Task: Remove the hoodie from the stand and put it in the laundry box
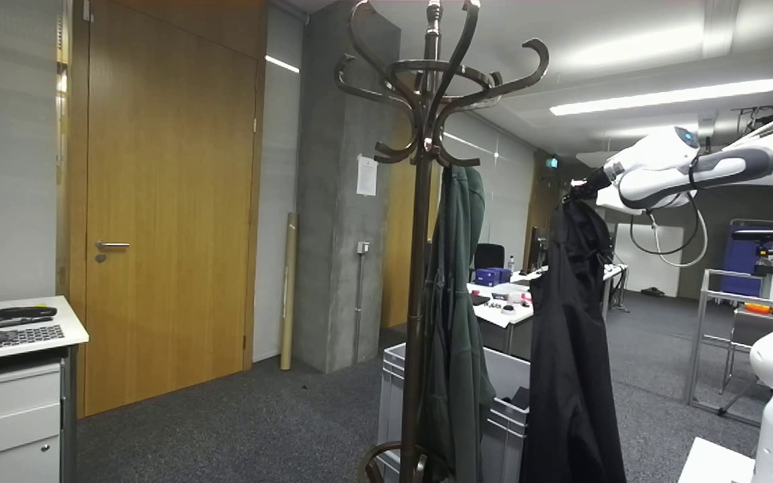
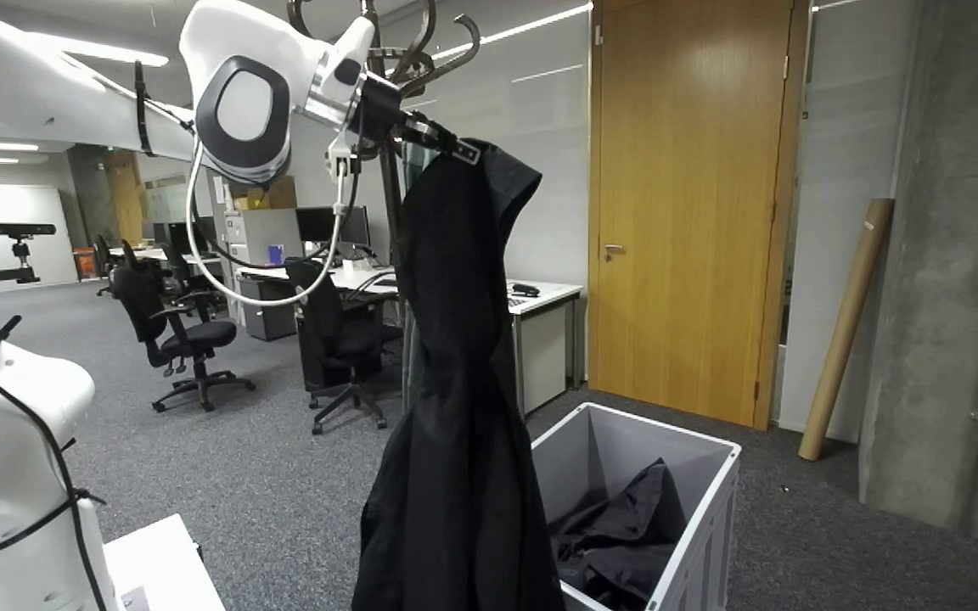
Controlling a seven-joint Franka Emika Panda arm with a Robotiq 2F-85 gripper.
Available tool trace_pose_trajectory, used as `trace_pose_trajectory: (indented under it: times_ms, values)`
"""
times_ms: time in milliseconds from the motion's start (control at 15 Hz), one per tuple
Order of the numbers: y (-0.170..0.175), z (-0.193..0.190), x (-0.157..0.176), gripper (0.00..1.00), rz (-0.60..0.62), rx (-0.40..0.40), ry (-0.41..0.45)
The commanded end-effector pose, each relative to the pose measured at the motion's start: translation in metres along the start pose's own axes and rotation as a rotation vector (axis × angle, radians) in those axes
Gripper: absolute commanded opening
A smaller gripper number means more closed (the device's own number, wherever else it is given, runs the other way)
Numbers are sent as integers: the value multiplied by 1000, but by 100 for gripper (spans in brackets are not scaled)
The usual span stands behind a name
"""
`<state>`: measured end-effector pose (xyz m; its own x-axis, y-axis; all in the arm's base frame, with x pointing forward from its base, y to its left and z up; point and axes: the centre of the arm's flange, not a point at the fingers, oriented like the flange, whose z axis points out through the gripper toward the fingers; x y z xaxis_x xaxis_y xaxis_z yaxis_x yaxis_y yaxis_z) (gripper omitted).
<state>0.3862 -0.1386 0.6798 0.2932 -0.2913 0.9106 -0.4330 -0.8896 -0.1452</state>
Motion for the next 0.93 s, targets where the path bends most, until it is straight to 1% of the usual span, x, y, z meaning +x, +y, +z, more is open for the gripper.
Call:
trace_pose_trajectory:
  times_ms: [0, 200, 333, 400, 667, 867]
  values:
    - [6, 23, 68, 1, 84, -16, 137]
    - [4, 43, 91, 1, 135, -35, 169]
    - [-2, 60, 95, 1, 165, -39, 166]
    - [-6, 69, 93, 1, 175, -42, 160]
    - [-22, 105, 63, 1, 169, -37, 92]
    - [-26, 126, 49, 1, 166, -41, 49]
